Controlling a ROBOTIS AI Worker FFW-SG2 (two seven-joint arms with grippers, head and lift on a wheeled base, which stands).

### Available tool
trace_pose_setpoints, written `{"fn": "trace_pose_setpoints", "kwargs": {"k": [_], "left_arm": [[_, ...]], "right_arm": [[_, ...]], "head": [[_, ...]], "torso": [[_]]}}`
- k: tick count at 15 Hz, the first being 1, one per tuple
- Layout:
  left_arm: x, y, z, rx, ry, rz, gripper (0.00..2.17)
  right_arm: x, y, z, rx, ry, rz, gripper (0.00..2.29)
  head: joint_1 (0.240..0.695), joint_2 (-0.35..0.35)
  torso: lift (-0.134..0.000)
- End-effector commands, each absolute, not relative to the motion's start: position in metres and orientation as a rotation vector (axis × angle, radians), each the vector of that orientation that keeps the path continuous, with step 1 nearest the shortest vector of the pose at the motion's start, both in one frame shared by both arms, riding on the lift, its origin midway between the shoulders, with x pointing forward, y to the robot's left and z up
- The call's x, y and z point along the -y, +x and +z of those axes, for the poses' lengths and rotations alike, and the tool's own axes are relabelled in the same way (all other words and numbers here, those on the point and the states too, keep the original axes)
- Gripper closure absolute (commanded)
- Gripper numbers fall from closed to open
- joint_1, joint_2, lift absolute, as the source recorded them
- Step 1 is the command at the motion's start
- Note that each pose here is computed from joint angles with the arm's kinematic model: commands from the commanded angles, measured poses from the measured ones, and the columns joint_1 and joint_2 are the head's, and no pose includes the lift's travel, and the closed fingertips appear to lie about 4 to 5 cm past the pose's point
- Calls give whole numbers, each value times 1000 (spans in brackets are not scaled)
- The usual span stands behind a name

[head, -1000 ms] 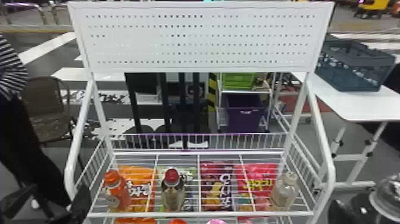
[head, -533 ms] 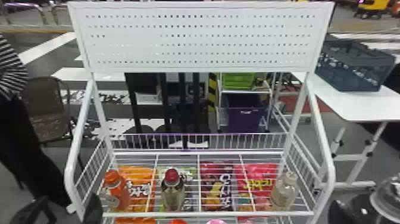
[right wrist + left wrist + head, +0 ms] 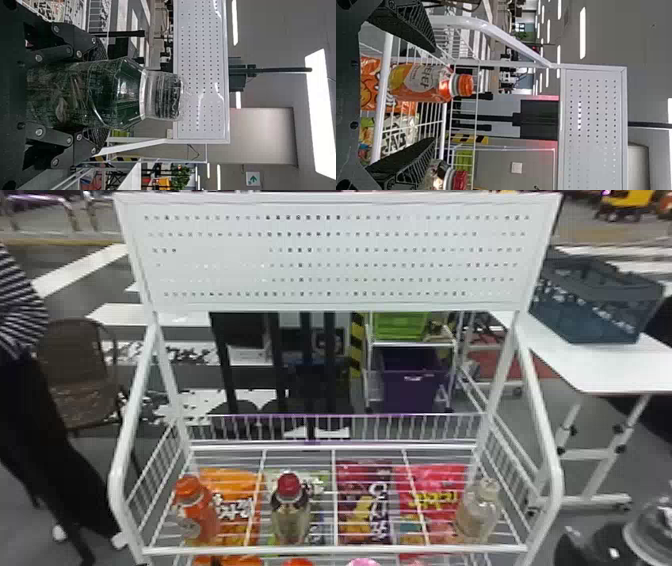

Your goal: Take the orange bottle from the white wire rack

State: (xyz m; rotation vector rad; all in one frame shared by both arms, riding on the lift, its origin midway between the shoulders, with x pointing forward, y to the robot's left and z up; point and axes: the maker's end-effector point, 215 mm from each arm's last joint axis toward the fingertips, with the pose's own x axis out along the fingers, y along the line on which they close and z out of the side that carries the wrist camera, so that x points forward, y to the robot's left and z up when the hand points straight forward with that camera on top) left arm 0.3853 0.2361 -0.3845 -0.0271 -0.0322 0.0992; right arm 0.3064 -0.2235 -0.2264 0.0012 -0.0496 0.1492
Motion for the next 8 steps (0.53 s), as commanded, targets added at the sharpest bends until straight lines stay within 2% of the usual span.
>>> {"fn": "trace_pose_setpoints", "kwargs": {"k": [1, 3, 8], "left_arm": [[-230, 395, -407, 30, -24, 87, 90], [-230, 408, -423, 13, -7, 81, 90], [-246, 451, -435, 8, 31, 96, 90]], "right_arm": [[226, 307, -228, 47, 0, 145, 1015], [227, 307, -230, 43, 0, 143, 1015], [229, 307, -229, 44, -6, 141, 1015]], "head": [[499, 0], [499, 0], [499, 0]], "torso": [[0], [0], [0]]}}
